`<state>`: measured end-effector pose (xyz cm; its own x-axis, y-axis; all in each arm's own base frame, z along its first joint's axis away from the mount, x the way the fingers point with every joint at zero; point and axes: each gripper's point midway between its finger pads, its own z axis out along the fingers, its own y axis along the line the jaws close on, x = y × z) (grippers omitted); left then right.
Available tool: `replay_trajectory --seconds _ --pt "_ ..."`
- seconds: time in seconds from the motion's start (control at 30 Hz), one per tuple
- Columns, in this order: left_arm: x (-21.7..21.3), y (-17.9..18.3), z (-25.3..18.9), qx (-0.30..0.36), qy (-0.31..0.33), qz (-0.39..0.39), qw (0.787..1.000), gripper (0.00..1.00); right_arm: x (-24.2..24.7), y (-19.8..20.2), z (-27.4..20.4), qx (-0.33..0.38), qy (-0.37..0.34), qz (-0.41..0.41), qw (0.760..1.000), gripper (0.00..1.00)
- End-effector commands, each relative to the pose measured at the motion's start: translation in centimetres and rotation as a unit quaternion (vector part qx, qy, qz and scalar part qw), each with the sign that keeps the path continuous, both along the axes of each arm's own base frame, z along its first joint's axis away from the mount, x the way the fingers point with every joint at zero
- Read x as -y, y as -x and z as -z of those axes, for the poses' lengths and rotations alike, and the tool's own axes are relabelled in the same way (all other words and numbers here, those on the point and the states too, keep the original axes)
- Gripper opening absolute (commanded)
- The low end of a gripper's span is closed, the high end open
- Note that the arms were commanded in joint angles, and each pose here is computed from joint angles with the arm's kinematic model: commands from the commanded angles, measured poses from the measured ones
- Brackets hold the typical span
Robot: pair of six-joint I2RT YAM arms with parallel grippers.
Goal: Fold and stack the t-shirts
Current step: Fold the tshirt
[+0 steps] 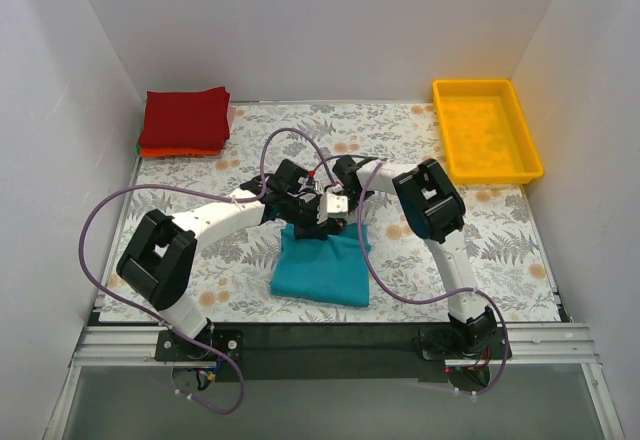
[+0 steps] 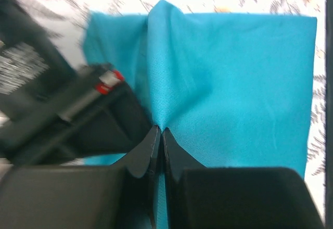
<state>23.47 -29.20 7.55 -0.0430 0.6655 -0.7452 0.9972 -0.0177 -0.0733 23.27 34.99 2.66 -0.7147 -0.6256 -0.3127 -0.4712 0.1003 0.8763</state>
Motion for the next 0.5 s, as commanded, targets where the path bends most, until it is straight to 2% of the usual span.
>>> replay_trajectory --seconds 0.0,0.23,0.33,0.47 --pt "1.3 -2.3 -3.6 0.072 0.030 0.006 0.997 0.00 -0.1 0.9 1.0 0.005 0.001 -0.012 1.000 0.22" --pt "1.2 -3.4 -1.5 0.089 0.011 0.011 0.996 0.00 0.2 1.3 1.0 0.013 0.008 -0.016 1.000 0.22" --pt "0.6 -3.2 -0.8 0.100 0.006 0.011 0.995 0.00 0.4 0.5 0.3 0.046 0.018 -0.013 0.999 0.22" --pt "0.5 -2.2 -1.5 0.097 0.019 0.014 0.995 0.00 0.4 -1.2 -2.8 0.125 0.019 -0.011 0.992 0.24"
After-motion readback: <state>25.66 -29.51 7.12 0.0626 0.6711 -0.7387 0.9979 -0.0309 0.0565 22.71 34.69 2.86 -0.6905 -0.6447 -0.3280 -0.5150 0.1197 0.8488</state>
